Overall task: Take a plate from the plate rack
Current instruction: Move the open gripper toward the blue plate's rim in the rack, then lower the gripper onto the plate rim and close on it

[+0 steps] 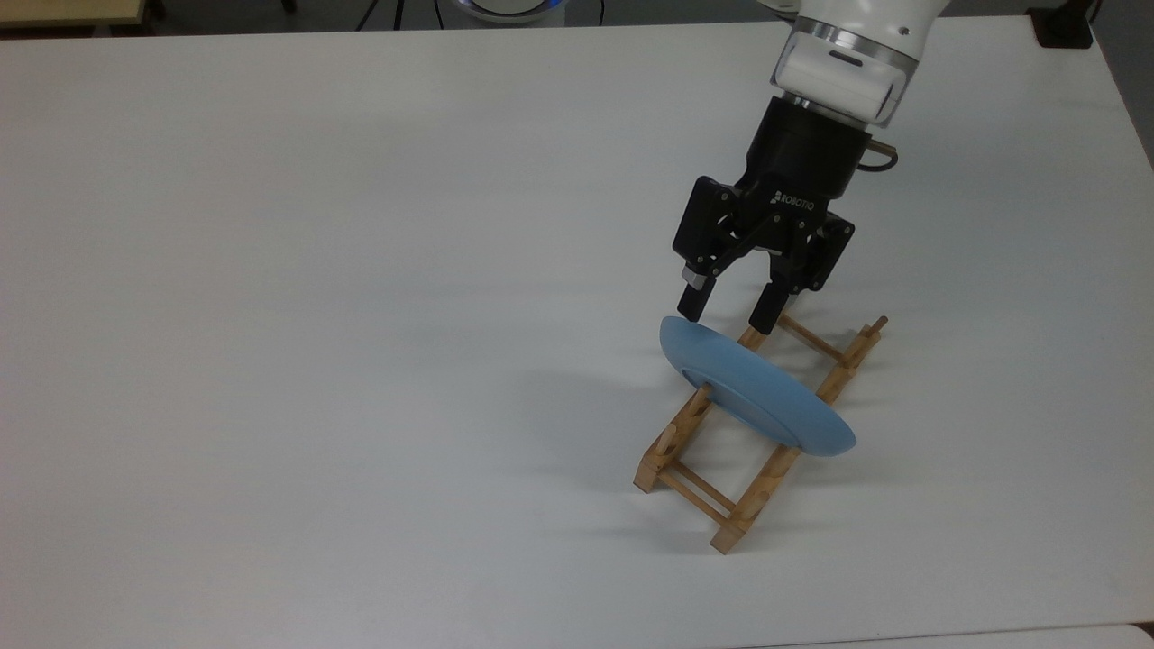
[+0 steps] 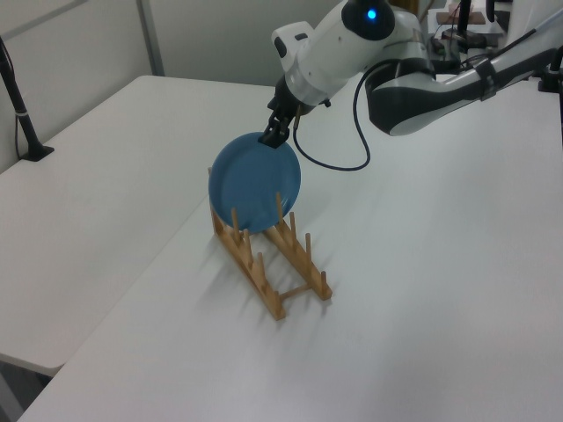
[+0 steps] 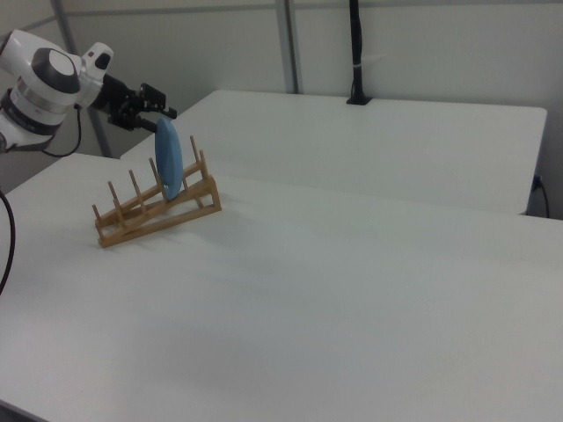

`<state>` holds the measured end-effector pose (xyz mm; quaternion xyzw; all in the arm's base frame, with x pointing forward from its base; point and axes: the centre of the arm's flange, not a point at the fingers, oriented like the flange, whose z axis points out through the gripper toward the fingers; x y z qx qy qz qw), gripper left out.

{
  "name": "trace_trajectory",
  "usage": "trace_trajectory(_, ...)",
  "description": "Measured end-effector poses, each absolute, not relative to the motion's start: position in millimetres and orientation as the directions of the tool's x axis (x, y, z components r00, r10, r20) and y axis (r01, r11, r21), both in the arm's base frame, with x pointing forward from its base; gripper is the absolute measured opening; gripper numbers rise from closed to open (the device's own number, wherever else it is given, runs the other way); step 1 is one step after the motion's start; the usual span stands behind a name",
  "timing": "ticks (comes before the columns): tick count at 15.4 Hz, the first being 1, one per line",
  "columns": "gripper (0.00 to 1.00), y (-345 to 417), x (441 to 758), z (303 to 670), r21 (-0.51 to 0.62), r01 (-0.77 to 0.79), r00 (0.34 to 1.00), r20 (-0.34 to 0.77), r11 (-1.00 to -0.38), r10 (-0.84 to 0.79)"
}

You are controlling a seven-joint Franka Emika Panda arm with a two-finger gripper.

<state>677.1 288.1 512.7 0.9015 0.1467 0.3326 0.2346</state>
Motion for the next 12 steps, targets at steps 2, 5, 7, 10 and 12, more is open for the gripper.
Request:
trace_trajectory(2,0.77,289.3,680.5,515.4,0.533,0.097,0.725,0.54,-0.84,0.427)
trace_trajectory(5,0.72,293.1,683.2,512.8,0.55,0.096,0.717,0.54,-0.83,0.441)
trace_trajectory(7,0.7,295.8,686.4,501.1,0.567,0.094,0.716,0.532,-0.818,0.452)
trace_trajectory(10,0.68,301.7,691.4,480.6,0.593,0.081,0.713,0.528,-0.802,0.462)
trace_trajectory(12,0.64,306.6,691.9,476.6,0.6,0.08,0.708,0.528,-0.796,0.47)
